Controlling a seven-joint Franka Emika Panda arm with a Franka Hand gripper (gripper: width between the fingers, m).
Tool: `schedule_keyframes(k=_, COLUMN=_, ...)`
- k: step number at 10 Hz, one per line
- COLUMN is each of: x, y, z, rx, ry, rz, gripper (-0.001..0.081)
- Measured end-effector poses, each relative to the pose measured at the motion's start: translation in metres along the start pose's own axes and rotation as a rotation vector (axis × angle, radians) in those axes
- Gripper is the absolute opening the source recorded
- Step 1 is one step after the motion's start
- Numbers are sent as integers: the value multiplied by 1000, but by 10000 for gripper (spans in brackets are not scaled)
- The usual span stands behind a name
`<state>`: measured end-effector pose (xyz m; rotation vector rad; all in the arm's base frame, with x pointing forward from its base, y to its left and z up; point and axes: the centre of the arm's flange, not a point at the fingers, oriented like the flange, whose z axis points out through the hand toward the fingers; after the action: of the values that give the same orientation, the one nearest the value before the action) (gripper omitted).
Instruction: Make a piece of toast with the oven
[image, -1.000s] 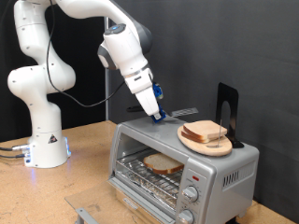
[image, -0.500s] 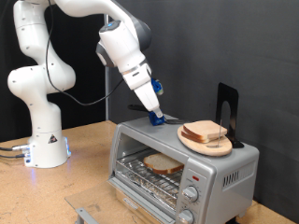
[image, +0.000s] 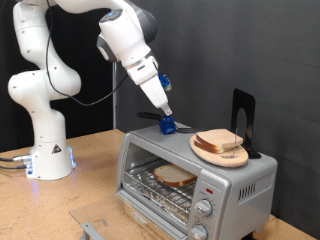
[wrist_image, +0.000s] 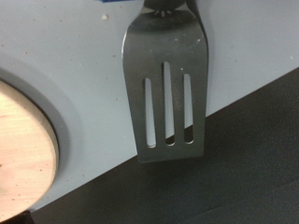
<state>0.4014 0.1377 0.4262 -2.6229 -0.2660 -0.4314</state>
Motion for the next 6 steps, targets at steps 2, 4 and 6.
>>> schedule_keyframes(k=2, x=-1, y=7, z=-3, rx=18, ry=16, rz=13, gripper=809)
schedule_keyframes(k=4, x=-10, y=27, z=-20, rx=59, ry=10, rz=33, gripper=809)
schedule_keyframes(k=6, x=-24, y=51, z=-44, rx=93, ry=7, rz=51, gripper=809)
